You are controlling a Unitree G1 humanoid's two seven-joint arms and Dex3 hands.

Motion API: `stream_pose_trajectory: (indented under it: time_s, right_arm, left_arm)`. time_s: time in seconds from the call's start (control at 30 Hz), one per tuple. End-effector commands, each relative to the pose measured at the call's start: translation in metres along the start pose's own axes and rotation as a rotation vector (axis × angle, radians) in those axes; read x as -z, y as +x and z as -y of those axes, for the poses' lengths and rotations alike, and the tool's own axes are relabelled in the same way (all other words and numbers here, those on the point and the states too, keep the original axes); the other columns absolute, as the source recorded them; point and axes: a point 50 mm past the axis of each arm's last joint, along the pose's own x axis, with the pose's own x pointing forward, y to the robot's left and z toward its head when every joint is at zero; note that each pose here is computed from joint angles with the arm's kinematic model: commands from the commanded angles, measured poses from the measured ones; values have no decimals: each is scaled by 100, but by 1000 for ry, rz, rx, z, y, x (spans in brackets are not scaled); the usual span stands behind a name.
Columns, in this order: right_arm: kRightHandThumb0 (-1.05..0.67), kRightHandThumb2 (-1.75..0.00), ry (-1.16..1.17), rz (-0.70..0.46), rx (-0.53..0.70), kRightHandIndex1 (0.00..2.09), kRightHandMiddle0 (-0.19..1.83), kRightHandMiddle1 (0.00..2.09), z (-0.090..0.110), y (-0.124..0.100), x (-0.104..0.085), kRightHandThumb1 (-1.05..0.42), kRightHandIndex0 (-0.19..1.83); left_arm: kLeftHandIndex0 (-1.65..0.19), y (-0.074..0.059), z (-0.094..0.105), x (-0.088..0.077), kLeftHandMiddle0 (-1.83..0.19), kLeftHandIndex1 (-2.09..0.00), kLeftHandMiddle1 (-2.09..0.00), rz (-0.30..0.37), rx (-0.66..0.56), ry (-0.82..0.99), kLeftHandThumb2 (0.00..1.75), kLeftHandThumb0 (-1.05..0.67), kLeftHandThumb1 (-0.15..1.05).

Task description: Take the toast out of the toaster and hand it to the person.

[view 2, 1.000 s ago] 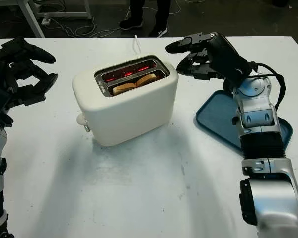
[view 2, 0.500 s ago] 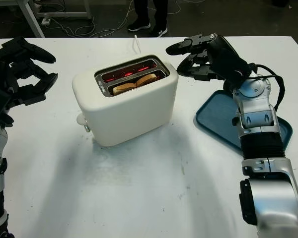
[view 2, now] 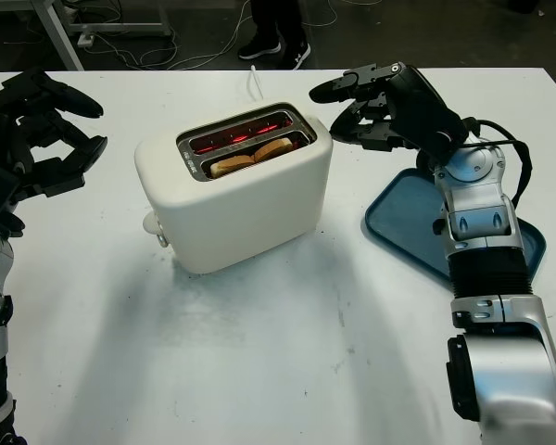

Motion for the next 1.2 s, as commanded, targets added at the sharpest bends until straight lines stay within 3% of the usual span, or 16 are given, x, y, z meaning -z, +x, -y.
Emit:
stream_pose_trajectory:
  time_s: [0.0, 1.17]
  right_arm:
    - [9, -2, -3, 10, 2, 103, 94, 6, 1, 0, -1, -92, 65]
    - [8, -3, 1, 5, 9, 106, 95, 6, 1, 0, -1, -92, 65]
  left_arm:
    - [-52, -2, -2, 0, -56, -125, -157, -4, -9, 1, 57, -3, 65]
    - [-51, -2, -2, 1, -55, -125, -158, -2, -10, 7, 56, -3, 66]
